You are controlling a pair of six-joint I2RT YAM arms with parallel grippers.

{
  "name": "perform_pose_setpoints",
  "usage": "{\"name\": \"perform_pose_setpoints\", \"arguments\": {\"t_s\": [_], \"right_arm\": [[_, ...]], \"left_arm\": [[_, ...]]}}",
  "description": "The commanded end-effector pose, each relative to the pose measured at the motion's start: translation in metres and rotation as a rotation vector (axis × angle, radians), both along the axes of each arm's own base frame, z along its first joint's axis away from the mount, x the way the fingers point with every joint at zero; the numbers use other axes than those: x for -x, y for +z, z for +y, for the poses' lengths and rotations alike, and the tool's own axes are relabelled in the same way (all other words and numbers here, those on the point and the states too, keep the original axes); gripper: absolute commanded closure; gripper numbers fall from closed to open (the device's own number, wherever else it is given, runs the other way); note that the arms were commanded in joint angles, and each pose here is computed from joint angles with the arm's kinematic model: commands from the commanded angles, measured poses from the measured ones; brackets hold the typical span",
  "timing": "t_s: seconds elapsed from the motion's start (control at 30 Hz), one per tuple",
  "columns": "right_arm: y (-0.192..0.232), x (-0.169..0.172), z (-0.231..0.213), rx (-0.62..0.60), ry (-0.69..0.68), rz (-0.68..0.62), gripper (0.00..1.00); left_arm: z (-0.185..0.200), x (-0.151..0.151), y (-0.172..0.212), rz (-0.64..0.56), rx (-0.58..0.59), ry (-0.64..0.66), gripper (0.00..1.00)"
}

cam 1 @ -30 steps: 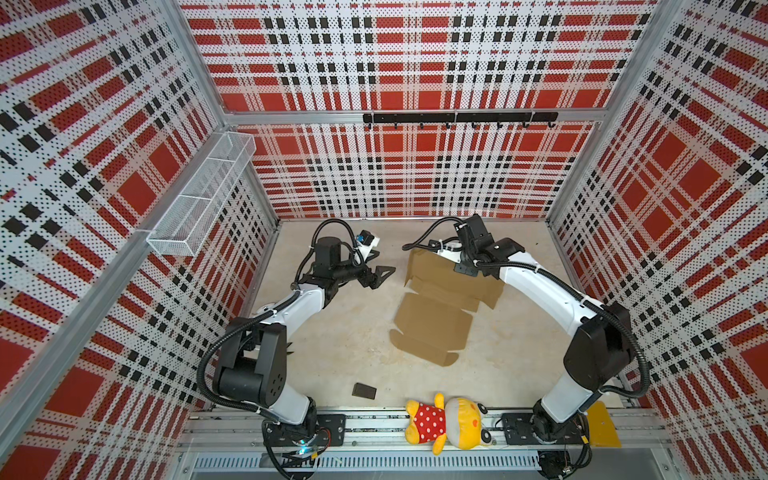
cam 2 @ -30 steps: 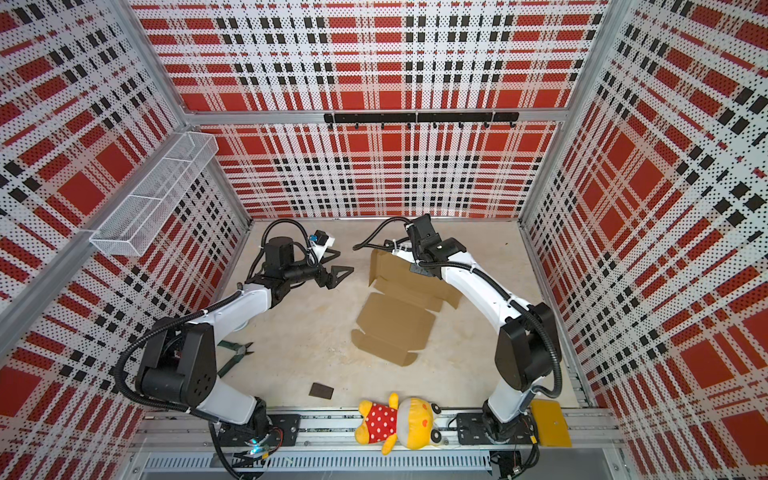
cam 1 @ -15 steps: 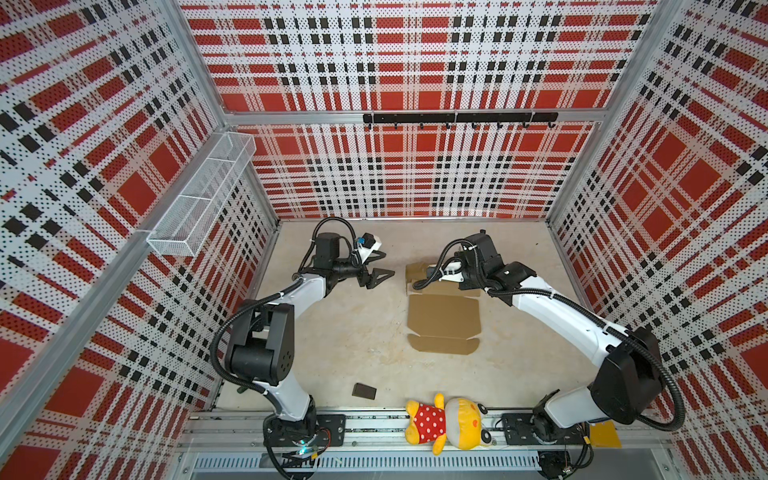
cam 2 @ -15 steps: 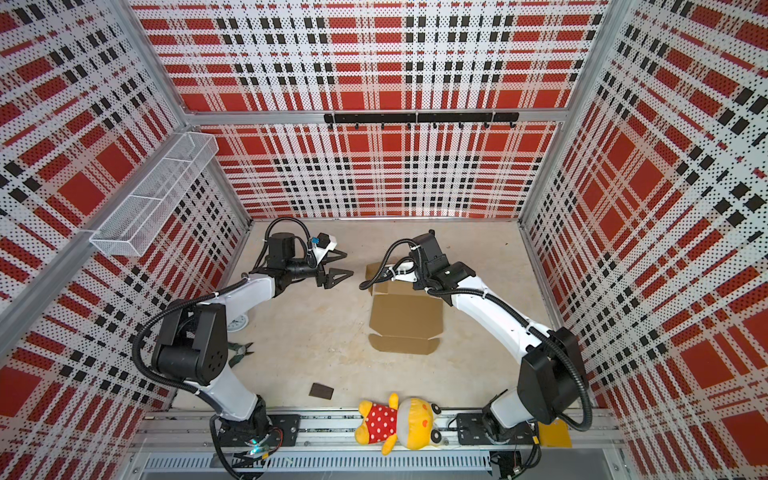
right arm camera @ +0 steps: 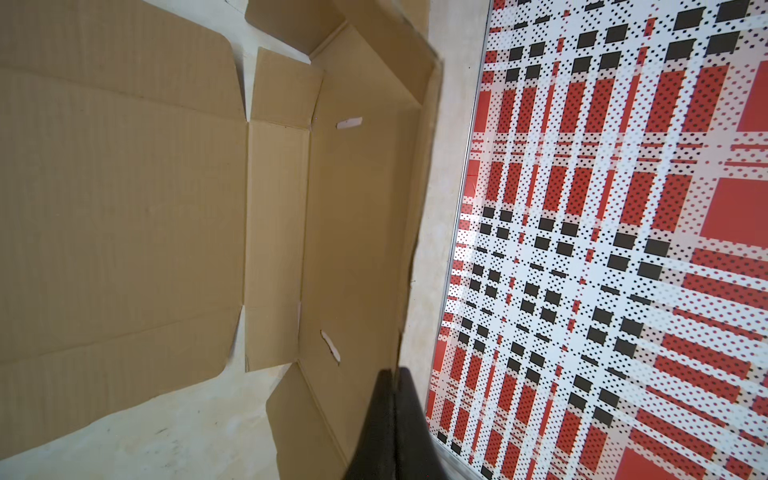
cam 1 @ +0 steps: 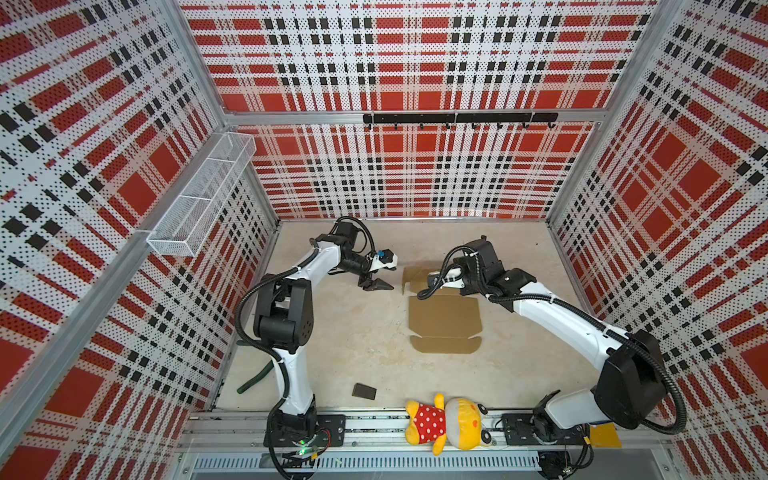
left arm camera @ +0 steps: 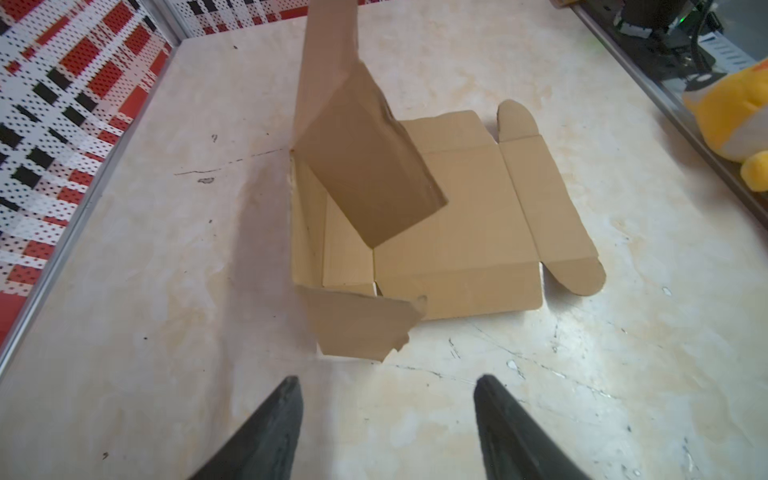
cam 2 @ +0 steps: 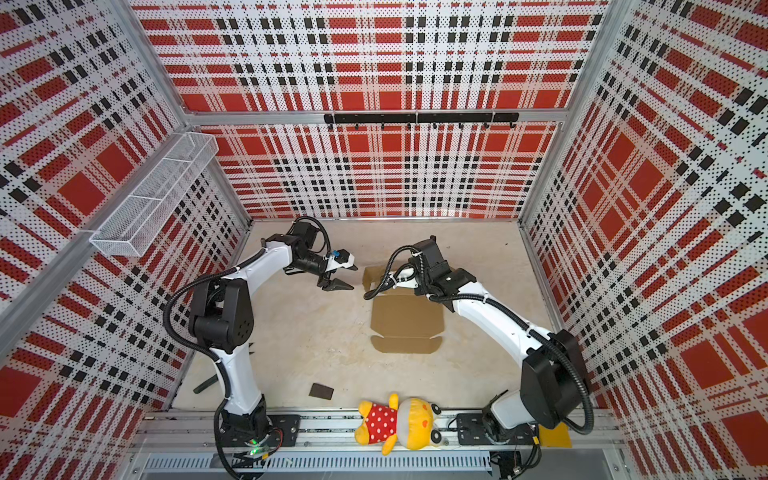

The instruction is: Fold the paper box

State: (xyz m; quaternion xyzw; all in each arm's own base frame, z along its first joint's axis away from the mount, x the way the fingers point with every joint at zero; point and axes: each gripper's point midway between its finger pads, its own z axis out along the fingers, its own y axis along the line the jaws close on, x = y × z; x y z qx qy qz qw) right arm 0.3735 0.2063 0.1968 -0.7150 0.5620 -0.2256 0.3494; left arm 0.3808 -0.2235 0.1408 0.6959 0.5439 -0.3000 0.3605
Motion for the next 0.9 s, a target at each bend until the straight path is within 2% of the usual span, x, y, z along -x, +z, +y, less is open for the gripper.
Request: {"name": "perform_pose_setpoints", "arguments": {"t_s": [0.0,0.4,0.67,0.87], "right_arm": [[-0.005,0.0,0.01,-0.001,0.044,0.01,1.0],[-0.019,-0.023,0.01,0.05,-0.002,0.007,1.0],[-0.027,-0.028,0.002,0.086,-0.013,-0.075,1.0],[-0.019,-0.027,-0.002,0.08,-0.014,-0.15,1.0]], "left_arm": [[-0.006,0.004,-0.002,-0.027,-0.02,-0.073,0.31],[-0.03,-0.021,-0.011,-0.018,-0.016,-0.088,0.39],[-0.033,-0.024,-0.016,0.002,-0.003,-0.088,0.42],[-0.038,-0.025,-0.015,0.019,0.013,-0.069,0.42]]}}
